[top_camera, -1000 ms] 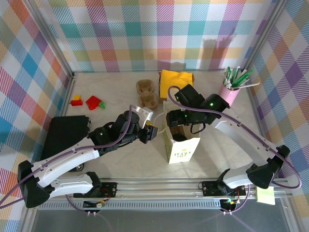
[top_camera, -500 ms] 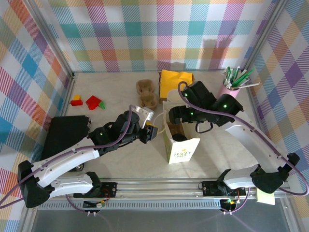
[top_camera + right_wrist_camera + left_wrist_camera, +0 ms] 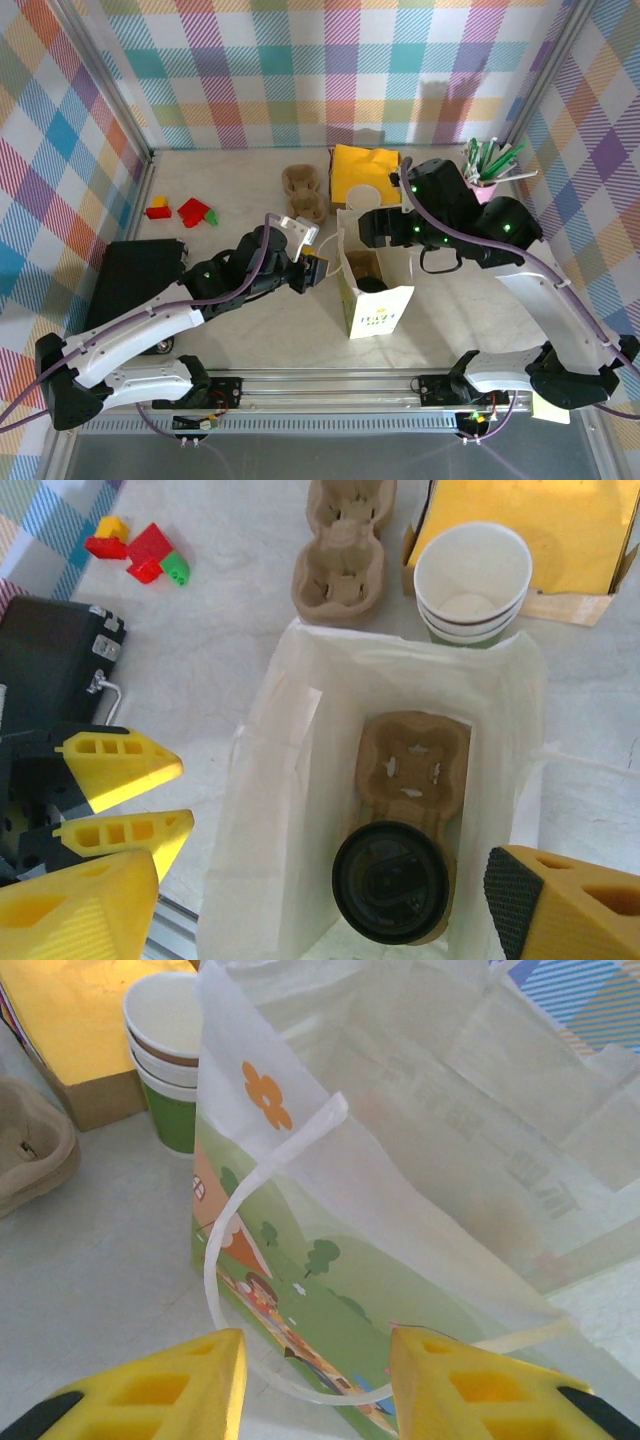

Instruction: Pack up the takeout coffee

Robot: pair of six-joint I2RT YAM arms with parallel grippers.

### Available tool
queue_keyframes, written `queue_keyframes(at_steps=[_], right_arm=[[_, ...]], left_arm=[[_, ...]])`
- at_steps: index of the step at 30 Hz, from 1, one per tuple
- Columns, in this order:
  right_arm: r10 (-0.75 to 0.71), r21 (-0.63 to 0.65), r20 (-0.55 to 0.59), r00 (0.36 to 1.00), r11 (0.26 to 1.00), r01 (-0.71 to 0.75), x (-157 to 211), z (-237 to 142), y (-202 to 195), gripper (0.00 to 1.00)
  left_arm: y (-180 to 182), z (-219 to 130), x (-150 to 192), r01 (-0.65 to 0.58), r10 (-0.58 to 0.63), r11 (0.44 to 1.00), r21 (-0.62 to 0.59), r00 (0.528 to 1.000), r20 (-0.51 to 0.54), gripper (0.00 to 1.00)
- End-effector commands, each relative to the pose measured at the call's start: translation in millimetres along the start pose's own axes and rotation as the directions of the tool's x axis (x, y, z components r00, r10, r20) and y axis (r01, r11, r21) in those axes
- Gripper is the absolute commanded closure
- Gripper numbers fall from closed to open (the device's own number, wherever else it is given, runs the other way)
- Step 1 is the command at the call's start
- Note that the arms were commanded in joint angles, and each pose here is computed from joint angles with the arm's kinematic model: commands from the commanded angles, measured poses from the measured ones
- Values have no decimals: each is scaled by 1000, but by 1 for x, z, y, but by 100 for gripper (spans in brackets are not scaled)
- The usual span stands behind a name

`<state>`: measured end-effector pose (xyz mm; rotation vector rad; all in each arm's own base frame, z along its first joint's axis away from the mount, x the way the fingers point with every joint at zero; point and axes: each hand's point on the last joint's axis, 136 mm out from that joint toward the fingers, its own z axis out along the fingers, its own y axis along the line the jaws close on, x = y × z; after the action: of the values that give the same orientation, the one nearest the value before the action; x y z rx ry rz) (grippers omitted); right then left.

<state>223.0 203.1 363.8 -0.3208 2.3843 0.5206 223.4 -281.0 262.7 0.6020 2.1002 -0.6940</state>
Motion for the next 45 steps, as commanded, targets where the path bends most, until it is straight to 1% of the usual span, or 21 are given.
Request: queue_keyframes(at_steps=[1,5,12,18,24,28,35,41,45], right_arm=[[-20,14,47,999,1000,20,-9,-18,-6,14],[-17,27,86,996,1000,15,-21,-28,-14,14],[21,51,145,989,998,-29,-44,-40,-40,15],[24,130,201,979,990,-50,-68,-50,-69,15],[34,204,253,967,975,-88,-94,-53,-103,15],[55,256,255,965,959,-122,-105,-45,-134,15],[164,295,237,957,927,-232,-112,-22,-206,17],[258,305,231,938,896,-321,-114,5,-267,22],[308,315,239,921,872,-374,-116,23,-302,30]], left_arm=[[-4,-18,-23,11,-12,1000,16,998,59,58],[-6,-26,-31,21,-22,1000,19,997,76,57],[-6,-42,-45,41,-41,999,6,994,102,57],[-5,-52,-54,59,-58,998,-2,990,131,53],[0,-58,-61,89,-84,995,-37,988,133,50],[1,-57,-65,123,-116,991,-46,984,132,47],[-4,-44,-71,166,-162,986,-32,981,108,46],[-2,-27,-72,177,-174,984,-28,981,89,46],[-2,-16,-70,174,-172,984,-27,983,69,46]])
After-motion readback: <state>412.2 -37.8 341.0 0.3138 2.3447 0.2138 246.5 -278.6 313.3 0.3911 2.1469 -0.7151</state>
